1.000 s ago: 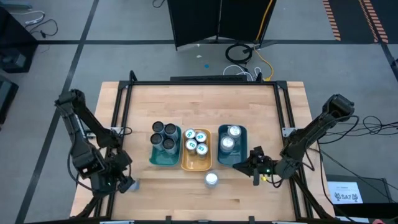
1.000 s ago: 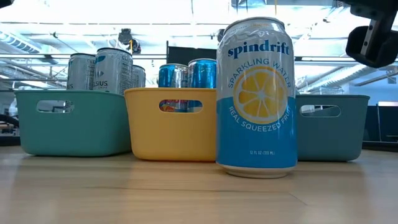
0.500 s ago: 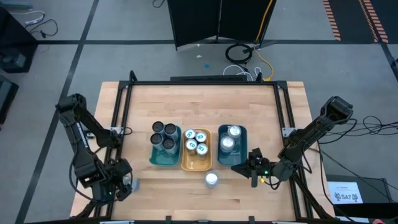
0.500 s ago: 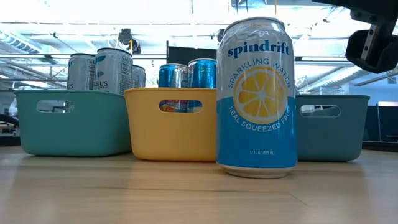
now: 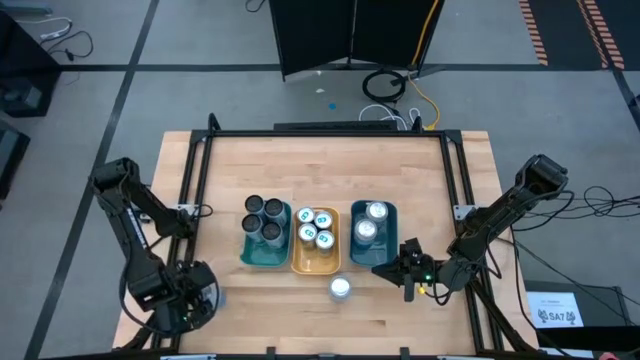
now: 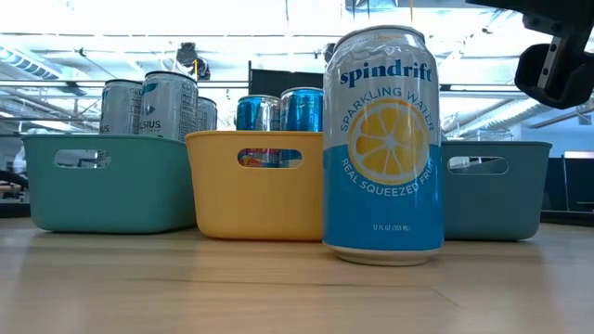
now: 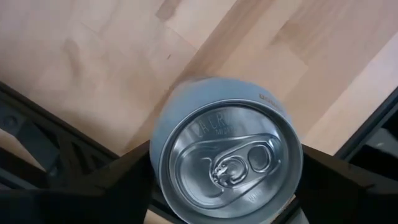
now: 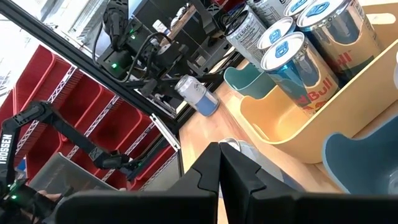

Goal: Sort soda cans
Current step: Move the left silver can to the lower middle of the table

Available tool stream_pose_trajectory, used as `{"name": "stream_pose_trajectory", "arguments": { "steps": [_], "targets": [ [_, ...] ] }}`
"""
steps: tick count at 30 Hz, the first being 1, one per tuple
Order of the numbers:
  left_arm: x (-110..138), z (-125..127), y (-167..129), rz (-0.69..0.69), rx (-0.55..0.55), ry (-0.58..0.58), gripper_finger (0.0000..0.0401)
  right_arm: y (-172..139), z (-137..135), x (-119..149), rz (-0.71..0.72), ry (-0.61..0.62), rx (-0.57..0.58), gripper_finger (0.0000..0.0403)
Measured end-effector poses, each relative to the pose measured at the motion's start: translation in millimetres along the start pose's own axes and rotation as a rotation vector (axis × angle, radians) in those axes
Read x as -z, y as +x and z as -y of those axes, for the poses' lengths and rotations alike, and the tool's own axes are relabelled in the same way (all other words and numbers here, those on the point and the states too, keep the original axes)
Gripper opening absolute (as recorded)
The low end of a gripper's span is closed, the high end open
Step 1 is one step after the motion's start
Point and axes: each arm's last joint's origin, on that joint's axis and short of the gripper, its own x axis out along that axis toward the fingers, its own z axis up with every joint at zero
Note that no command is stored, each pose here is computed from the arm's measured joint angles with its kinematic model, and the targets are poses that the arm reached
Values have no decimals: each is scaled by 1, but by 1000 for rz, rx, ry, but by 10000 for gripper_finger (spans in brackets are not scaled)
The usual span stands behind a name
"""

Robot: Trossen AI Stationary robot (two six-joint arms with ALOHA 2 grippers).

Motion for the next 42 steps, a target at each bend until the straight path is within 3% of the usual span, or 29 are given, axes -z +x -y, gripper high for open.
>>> {"name": "stream_pose_trajectory", "arguments": {
  "steps": [4,9,18,30,35,42],
  "targets": [
    [-3,3,0,-5,26,-78,305,0,0,0,-4,-8,-2,0],
    [-16,13,2,-2,93,-169,308,0,0,0,-15,-29,-8,0],
    [-85,54,25,-29,247,-203,311,0,-2,4,-123,-92,-77,0],
    [-181,116,11,129,99,-131,311,-2,-5,9,-306,-154,-201,0],
    [-210,149,20,124,100,-95,311,-3,-5,11,-359,-186,-234,0],
    [-231,170,32,102,20,-100,311,-4,-2,15,-448,-209,-254,0]
  ]
}}
